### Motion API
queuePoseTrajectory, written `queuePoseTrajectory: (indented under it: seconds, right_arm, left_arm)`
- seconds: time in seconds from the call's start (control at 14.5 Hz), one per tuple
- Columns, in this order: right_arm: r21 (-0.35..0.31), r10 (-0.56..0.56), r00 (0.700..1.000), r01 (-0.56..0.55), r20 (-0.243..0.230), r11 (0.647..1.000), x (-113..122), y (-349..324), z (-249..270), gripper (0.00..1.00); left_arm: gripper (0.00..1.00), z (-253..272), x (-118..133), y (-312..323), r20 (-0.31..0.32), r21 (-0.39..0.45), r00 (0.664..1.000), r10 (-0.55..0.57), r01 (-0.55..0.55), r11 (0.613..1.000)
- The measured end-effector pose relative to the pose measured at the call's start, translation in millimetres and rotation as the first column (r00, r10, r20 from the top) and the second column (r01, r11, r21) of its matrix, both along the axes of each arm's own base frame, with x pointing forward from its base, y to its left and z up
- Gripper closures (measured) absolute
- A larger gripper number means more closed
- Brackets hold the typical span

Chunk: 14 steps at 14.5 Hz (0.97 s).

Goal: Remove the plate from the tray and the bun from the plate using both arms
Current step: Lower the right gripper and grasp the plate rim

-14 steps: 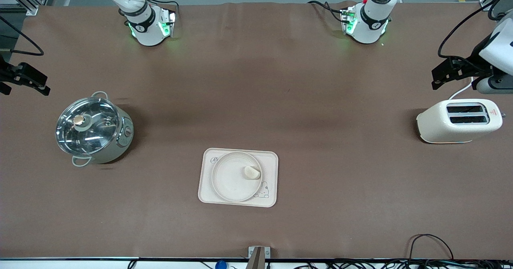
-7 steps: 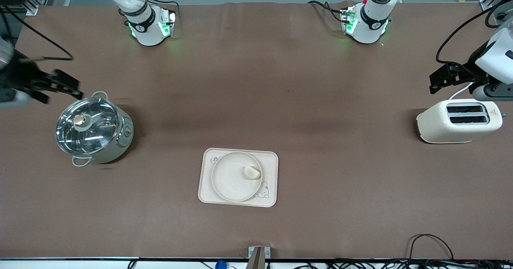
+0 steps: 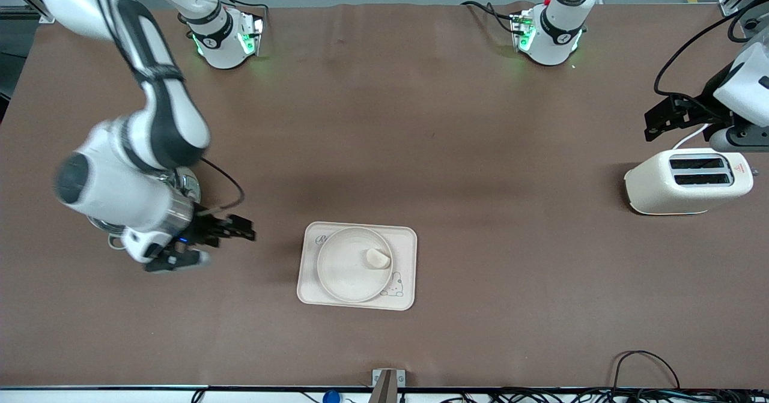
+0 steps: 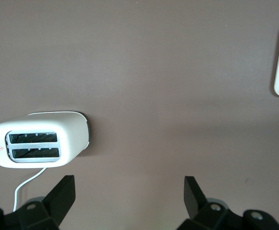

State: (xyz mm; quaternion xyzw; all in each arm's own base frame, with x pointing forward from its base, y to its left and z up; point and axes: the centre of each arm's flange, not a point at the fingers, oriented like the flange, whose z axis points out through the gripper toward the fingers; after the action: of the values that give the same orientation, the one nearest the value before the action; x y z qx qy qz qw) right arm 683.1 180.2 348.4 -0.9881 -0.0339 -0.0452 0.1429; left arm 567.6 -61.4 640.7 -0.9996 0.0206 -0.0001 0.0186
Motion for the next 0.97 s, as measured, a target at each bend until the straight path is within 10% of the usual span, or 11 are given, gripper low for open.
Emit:
queuePoseTrajectory:
  seconds: [0.48, 0.97]
  right_arm:
    - [0.027, -0.109, 0.991, 0.107, 0.073, 0.994, -0.9, 81.8, -126.4, 0.01]
    - [0.060, -0.111, 0.989, 0.105, 0.096, 0.993, -9.9, 132.4, -168.0, 0.55]
  left_arm:
    - [0.00, 0.3, 0.2, 1.2, 0.001, 0.000, 1.000, 0.002, -0.002, 1.000]
    - [0.00, 0.2, 0.1, 1.3, -0.001, 0.000, 1.000, 0.002, -0.002, 1.000]
